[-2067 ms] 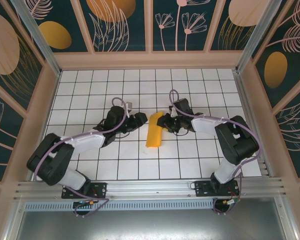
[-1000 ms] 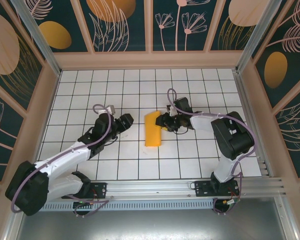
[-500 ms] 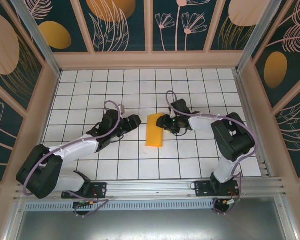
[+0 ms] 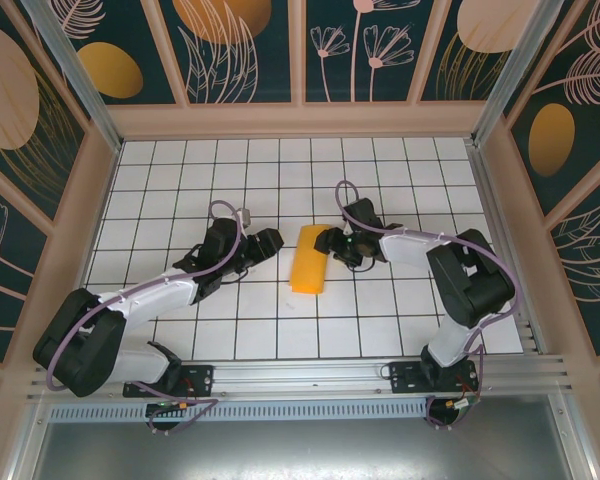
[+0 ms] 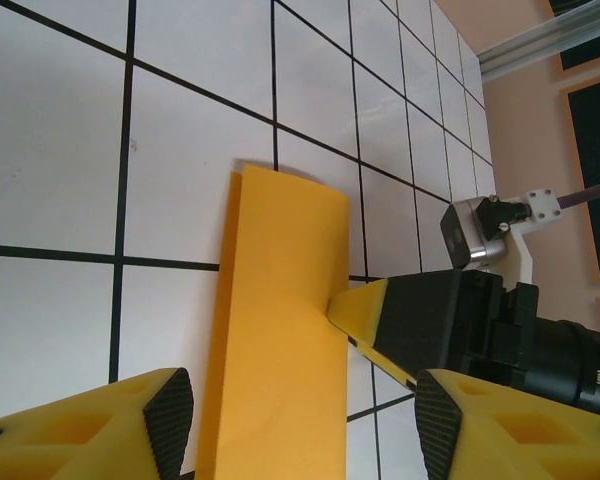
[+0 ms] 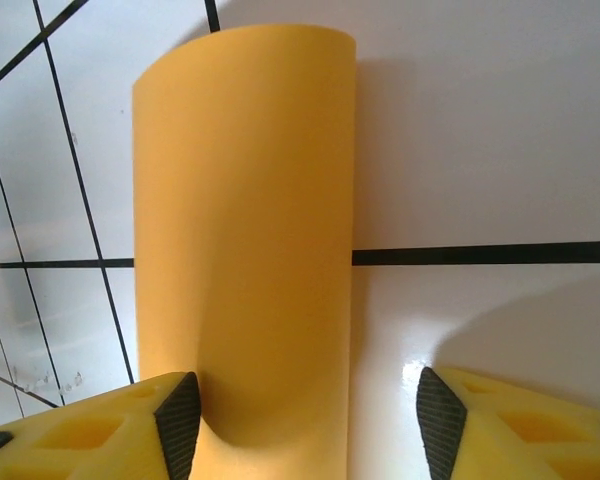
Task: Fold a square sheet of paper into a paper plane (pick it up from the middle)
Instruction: Fold the square sheet of paper in half at the center of the table.
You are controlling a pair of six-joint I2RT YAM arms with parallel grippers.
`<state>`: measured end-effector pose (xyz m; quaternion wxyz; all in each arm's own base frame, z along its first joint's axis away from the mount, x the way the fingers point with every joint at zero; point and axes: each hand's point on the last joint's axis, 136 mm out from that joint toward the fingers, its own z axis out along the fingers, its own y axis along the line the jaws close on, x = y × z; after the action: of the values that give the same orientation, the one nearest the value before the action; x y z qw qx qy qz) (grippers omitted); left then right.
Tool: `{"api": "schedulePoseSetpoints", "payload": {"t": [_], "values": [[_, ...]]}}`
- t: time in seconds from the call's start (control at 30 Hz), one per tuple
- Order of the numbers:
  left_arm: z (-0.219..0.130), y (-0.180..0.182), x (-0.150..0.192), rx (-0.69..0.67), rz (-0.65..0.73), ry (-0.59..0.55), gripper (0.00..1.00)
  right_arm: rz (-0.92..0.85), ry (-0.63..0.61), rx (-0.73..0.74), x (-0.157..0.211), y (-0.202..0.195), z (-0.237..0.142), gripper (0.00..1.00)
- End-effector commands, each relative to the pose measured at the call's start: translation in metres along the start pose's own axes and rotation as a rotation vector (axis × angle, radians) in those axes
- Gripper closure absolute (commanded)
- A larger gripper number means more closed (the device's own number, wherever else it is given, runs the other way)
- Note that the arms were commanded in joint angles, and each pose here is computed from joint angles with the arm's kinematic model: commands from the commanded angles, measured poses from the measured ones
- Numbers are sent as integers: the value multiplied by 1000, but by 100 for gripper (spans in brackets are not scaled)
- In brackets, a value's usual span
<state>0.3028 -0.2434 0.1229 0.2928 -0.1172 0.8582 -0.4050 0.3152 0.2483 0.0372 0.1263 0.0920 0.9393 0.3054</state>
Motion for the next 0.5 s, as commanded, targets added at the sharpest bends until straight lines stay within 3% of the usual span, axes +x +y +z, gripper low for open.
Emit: {"api": "schedulePoseSetpoints", "payload": {"t": [0.0,0.47], "values": [[1,-15,-5,43,24,-7,37,-35,-12,2,0,3,-15,36],[2,-13,-3,43,25,1,37,-38,2,200,1,-27,-4,36]]}}
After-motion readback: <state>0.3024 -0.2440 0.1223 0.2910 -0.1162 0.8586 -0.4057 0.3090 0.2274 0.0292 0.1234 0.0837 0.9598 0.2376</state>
